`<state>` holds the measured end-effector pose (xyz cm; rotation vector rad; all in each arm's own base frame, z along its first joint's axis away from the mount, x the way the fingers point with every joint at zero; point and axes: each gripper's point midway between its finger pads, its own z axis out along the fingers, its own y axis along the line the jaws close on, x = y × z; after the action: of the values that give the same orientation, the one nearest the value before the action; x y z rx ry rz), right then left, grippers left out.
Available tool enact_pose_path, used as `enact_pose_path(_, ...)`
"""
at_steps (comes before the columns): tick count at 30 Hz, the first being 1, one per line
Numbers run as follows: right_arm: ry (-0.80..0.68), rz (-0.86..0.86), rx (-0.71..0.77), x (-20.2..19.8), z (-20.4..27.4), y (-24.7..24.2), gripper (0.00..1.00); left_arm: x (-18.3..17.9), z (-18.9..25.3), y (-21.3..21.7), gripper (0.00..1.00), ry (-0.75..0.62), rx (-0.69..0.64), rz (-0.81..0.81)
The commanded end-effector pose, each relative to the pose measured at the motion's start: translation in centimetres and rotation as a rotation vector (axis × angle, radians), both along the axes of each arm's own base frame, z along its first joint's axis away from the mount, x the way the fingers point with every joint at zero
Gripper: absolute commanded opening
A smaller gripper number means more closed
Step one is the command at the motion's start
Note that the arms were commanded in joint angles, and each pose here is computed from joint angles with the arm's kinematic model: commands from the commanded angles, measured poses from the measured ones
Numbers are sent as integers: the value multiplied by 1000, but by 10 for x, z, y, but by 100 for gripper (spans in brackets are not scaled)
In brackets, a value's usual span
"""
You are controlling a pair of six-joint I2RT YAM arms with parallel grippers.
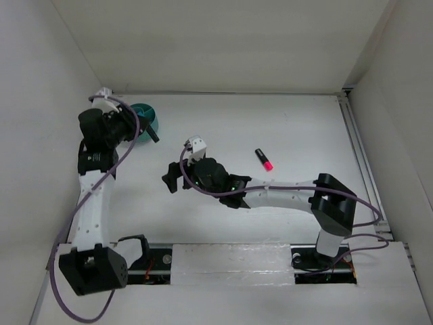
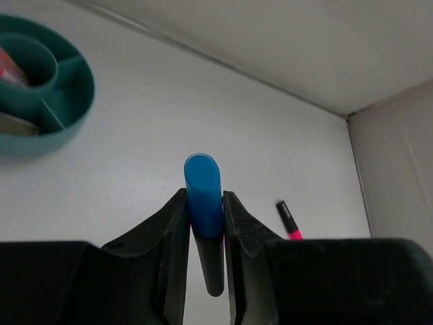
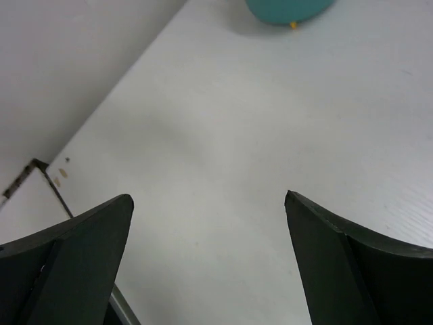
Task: Sort the stationery into containers
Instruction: Place the pen in the storage box.
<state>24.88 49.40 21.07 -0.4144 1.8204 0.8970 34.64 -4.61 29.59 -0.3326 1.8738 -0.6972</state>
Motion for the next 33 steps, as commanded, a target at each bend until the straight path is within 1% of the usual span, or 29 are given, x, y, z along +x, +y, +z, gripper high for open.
enact_pose_path(1, -15, -31, 63, -9, 33, -23, 100, 47, 45, 29, 0, -139, 96, 103)
enact_pose_path(2, -8, -45, 66, -10, 32, -30, 100, 71, 54, 40, 0, -150, 117, 146)
enact_pose_path(3, -3, -45, 55, -12, 29, -36, 100, 83, 58, 46, 0, -166, 142, 160)
enact_pose_path(4, 23, -49, 37, -17, 13, -46, 100, 97, 69, 48, 0, -214, 159, 160)
enact_pose_path(5, 42, -55, 74, -22, 22, -54, 100, 109, 70, 48, 0, -227, 180, 136)
enact_pose_path(6, 59, -50, 79, -26, 18, -60, 100, 136, 68, 53, 0, -220, 196, 132)
enact_pose_path(7, 80, -34, 61, -37, 2, -66, 100, 149, 64, 49, 0, -217, 212, 114)
enact_pose_path(8, 83, -27, 94, -44, 10, -72, 100, 160, 63, 47, 0, -227, 232, 101)
enact_pose_path(9, 84, -27, 92, -47, 8, -78, 100, 182, 57, 41, 0, -233, 254, 93)
enact_pose_path(10, 91, 1, 99, -61, 9, -78, 100, 193, 55, 45, 0, -234, 275, 101)
enact_pose_path(11, 95, -5, 77, -68, -1, -87, 100, 201, 52, 47, 0, -234, 286, 98)
enact_pose_path(12, 95, -10, 88, -75, 7, -96, 100, 208, 51, 49, 0, -238, 290, 111)
enact_pose_path(13, 88, -27, 84, -79, 8, -104, 100, 213, 44, 48, 0, -238, 287, 102)
enact_pose_path(14, 88, -26, 65, -87, 1, -111, 100, 215, 44, 49, 0, -268, 304, 102)
enact_pose_path(16, 78, -48, 72, -91, 11, -131, 100, 213, 21, 52, 0, -252, 335, 102)
enact_pose_path(18, 76, -47, 81, -94, 10, -144, 100, 214, 10, 55, 0, -251, 375, 101)
enact_pose_path(19, 76, -34, 126, -99, 23, -150, 100, 214, 10, 56, 0, -254, 387, 99)
enact_pose_path(20, 75, -24, 137, -101, 25, -153, 100, 218, -6, 56, 0, -231, 395, 92)
enact_pose_path(24, 70, 1, 176, -109, 31, -166, 100, 222, -13, 54, 0, -224, 411, 60)
enact_pose_path(28, 77, -1, 183, -111, 25, -175, 100, 222, -22, 62, 0, -207, 440, 95)
enact_pose_path(31, 78, 8, 183, -115, 24, -176, 100, 224, -44, 69, 0, -164, 456, 118)
enact_pose_path(32, 78, 8, 183, -115, 24, -176, 100, 224, -44, 69, 0, -164, 456, 118)
enact_pose_path(33, 70, 10, 176, -114, 23, -176, 100, 224, -56, 74, 0, -137, 472, 136)
